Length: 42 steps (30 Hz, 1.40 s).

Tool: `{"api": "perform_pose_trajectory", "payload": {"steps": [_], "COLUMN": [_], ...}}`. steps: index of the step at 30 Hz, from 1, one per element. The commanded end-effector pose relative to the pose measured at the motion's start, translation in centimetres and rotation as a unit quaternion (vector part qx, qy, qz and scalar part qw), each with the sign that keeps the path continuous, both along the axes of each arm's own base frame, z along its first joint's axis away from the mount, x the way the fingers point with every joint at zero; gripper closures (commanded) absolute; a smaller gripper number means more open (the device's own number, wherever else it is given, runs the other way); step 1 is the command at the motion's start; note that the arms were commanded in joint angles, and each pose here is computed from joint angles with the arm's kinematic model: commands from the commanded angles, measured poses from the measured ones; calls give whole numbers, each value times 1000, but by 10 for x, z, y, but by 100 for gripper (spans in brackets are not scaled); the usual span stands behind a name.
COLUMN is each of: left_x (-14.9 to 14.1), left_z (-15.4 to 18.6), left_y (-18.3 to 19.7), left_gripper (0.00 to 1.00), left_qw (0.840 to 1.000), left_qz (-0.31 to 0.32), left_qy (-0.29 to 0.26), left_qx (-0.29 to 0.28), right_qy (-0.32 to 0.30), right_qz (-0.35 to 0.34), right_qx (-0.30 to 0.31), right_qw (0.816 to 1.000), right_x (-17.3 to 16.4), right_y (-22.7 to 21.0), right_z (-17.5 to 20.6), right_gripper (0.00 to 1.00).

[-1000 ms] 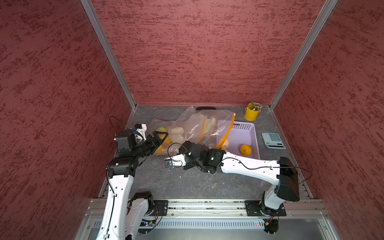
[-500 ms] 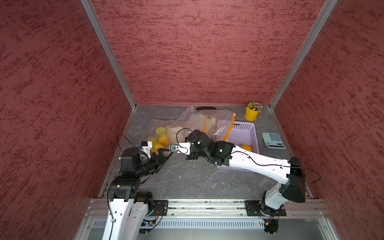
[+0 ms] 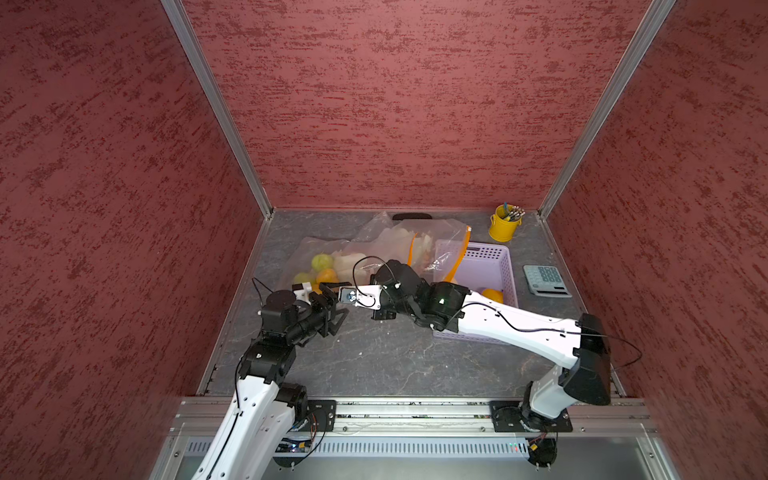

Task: Open the zip-top bag and take out the pear
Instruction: Unzip the zipper on the zipper food storage bag.

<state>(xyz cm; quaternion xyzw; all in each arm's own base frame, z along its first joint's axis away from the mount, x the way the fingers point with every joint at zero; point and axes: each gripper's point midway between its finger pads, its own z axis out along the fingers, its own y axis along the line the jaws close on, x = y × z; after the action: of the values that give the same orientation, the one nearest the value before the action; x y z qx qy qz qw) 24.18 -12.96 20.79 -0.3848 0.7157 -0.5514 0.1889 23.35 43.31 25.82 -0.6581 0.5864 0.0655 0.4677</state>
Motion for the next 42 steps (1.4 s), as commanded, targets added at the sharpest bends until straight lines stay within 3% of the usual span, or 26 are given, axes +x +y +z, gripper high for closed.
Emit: {"api": "perform_pose_trajectory", "payload": {"steps": [1,5,14,25,42], "left_x": [20,26,25,18,13], "left_z": [32,25,32,51,52], "left_y": [-6,-22,-31,-24,-16], "left_gripper": [10,27,98,100,100], "left_qw": [998,998,996,992,990], "left_qz": [10,-16,-45,-58,-64], "left_qy": [-42,-33,-60,-96,-100], "left_qx": [-46,-49,-55,-66,-80], "right_qy": [0,-4,-4,-22,-65], "right_qz": [9,9,14,-12,-65], "right_qx": [18,15,7,-37,-56], "right_qw": [1000,1000,1000,999,994], "right_x": [-7,-5,-7,6,40], "right_y": [0,0,1,-11,-36], "right_z": [16,15,12,-6,-1], "right_gripper": [100,100,100,100,100]}}
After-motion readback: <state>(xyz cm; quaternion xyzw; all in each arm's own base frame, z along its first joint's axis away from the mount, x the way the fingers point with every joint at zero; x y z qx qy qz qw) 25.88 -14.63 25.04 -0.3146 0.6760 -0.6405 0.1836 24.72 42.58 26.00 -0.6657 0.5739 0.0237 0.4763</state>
